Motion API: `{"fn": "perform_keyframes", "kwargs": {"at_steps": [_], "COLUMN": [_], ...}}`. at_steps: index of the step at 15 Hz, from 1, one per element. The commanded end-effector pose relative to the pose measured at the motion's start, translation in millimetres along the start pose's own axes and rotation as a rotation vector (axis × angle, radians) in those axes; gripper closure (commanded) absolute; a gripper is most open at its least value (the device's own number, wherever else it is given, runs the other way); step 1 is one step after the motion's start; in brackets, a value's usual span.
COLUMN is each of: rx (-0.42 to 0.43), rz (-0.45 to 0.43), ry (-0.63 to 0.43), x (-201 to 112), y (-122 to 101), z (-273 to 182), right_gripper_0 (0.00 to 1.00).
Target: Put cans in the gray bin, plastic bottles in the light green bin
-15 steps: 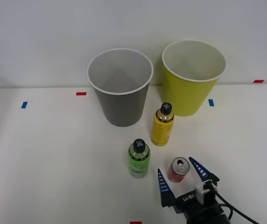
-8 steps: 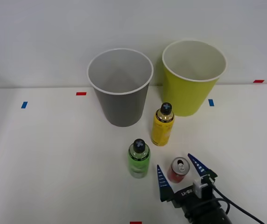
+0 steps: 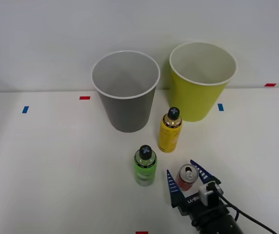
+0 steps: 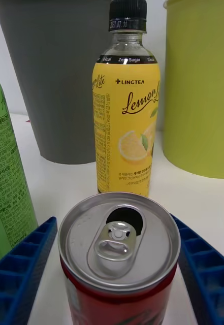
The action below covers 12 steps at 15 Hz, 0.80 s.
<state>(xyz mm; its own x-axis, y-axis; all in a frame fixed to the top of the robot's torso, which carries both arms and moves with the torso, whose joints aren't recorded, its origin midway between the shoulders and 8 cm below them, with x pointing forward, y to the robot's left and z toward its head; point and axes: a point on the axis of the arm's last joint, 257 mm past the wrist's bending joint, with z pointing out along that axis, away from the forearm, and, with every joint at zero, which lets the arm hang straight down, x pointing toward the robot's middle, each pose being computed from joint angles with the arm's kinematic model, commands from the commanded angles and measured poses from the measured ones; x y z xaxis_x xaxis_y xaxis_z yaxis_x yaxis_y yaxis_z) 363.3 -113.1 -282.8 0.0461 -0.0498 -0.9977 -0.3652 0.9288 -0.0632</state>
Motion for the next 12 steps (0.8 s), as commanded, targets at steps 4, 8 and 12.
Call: {"fn": "perform_keyframes", "kwargs": {"at_steps": [4, 8, 12], "rx": [-0.002, 0.004, 0.011], "rz": [-0.001, -0.001, -0.009], "ry": [-0.001, -0.014, -0.052], "x": [0, -4, -14], "y": [0, 0, -2], "z": [0, 0, -3], "right_gripper_0": [0.99, 1.0, 1.0]}}
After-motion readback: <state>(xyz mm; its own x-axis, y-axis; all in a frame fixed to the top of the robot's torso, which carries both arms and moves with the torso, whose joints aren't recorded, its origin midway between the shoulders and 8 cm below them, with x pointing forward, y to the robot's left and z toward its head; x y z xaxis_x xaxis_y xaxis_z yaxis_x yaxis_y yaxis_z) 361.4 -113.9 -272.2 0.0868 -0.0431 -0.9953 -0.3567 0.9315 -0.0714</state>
